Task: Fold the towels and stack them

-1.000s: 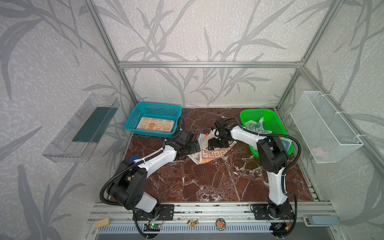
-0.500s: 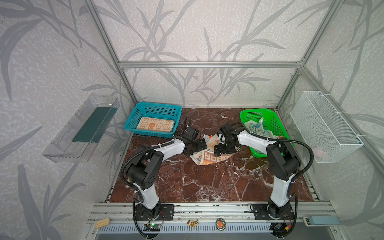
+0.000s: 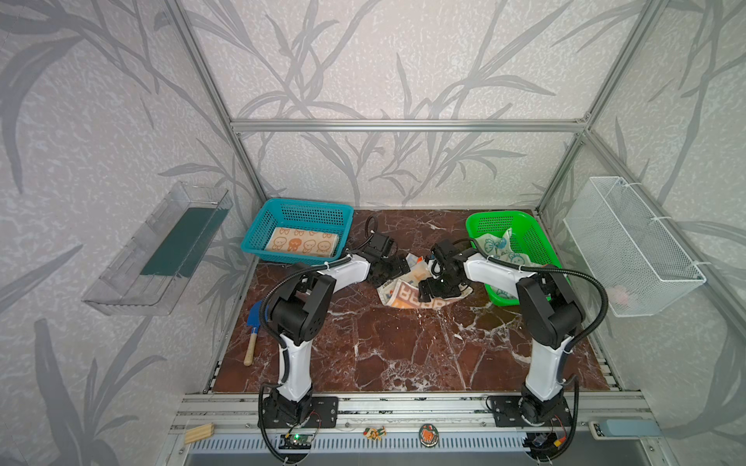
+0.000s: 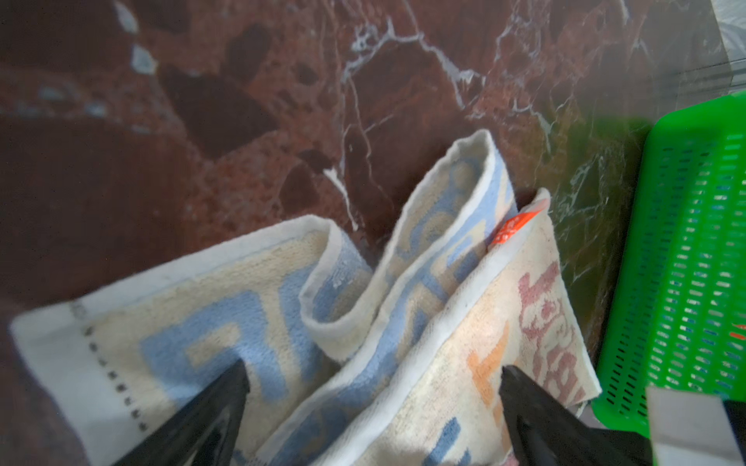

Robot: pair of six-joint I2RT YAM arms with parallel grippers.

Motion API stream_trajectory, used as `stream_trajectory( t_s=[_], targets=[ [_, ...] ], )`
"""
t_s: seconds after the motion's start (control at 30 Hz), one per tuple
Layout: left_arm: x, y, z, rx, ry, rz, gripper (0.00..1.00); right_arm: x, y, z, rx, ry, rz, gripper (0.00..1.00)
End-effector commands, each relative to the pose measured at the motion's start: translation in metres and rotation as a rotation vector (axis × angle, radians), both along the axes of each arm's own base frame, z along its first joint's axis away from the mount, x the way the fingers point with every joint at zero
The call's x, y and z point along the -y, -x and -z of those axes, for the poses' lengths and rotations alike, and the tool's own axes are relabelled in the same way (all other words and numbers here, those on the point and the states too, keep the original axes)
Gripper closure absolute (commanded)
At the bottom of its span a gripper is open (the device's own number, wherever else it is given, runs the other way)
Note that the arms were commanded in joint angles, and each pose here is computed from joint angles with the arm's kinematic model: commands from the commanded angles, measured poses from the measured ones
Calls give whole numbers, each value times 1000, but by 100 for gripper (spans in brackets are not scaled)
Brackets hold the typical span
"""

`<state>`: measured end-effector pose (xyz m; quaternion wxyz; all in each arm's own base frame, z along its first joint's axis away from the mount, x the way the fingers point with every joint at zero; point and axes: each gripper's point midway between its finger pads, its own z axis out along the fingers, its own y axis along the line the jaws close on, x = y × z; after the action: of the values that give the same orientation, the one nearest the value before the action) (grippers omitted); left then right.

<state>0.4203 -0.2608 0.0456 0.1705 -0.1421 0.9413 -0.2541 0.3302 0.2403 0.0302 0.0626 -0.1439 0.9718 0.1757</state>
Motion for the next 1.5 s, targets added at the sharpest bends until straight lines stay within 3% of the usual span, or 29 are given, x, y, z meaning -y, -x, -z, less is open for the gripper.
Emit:
stream_trajectory(
  t_s=[0.0,0.63,0.87,1.1,1.33,1.47],
  targets=[
    [-4,-4,10,-38,-40,-1,1,-6,-1,1,-9,-32,-14,12],
    [-1,-35,15,-22,-78,6,1,-7,62,-21,23,-94,-146,12],
    [-1,-44,-26,55,-80,46,1,5,31,-55,125,-93,-47,12],
    [0,-34,-93,162,-23,90,1,18,-6,-47,97,-81,101,11],
    [-4,5,-80,101,89,58,1,-1,-27,-37,66,-151,132,11],
    [-10,22,-57,63,126,17,1,-3,-37,-30,72,-118,131,11]
  ],
)
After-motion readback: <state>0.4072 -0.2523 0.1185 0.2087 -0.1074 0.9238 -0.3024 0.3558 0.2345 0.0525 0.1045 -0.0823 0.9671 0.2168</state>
